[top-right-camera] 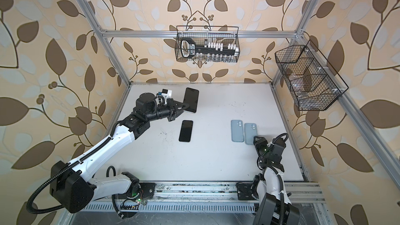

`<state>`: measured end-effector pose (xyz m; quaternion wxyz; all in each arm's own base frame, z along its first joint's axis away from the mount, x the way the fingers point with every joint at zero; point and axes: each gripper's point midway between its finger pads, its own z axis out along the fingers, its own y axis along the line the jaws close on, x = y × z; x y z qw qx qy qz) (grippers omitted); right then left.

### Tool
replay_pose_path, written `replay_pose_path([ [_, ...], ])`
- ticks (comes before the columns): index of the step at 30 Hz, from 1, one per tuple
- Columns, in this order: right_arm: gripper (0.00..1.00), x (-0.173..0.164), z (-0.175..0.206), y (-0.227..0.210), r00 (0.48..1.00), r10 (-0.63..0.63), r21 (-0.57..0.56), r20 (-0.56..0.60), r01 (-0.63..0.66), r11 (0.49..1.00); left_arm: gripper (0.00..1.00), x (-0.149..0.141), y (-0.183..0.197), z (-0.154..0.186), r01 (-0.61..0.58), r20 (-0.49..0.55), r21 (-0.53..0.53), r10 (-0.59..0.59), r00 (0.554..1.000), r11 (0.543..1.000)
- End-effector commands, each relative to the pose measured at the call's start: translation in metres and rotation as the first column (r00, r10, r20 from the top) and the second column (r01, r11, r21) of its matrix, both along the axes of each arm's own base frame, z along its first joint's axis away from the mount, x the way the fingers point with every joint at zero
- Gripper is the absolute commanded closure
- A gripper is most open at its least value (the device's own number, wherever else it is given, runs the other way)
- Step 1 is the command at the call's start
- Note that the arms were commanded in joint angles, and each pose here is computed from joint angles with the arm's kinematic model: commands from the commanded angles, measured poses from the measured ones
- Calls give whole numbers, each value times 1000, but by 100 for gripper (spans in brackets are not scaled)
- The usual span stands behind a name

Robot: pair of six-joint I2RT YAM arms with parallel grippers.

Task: Take the phone out of the phone case
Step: Place the phone case at the middle-right of the table.

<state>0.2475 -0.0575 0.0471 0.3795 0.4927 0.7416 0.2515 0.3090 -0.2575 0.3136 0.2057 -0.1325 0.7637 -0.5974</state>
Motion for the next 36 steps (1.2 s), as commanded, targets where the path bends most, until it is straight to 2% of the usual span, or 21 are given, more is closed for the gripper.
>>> replay_pose_path([
  [1,48,0,1,-7,1000,-12,-26,-28,11,1000,100,-2,1,49,23,154,-76,-11,988,997],
  [5,46,1,1,-13,999,-24,-32,-40,22,999,100,-3,1,49,23,153,-77,-11,988,997],
  [10,39,0,11,-24,998,-54,-99,-42,49,994,100,-2,1,47,20,150,-75,-8,989,997],
  [15,38,5,26,-30,999,-47,-142,-23,44,989,100,0,1,42,18,142,-62,-9,990,998],
  [20,37,11,40,-25,999,-25,-128,33,29,991,100,-1,-1,26,-27,120,-63,34,992,998],
  [24,35,20,55,-10,995,49,-121,92,-38,992,100,-5,-7,-1,-78,100,-55,83,992,995],
  [28,20,29,74,11,983,137,-160,121,-117,980,100,-10,-22,-27,-85,70,-82,91,993,993],
  [31,18,33,89,22,974,182,-196,137,-154,969,100,-16,-34,-35,-74,79,-90,81,994,993],
  [34,0,35,100,33,963,226,-217,148,-191,957,100,-19,-40,-46,-76,91,-67,82,992,995],
  [36,0,37,106,42,951,263,-219,163,-225,949,100,-18,-42,-54,-75,95,-73,82,992,995],
])
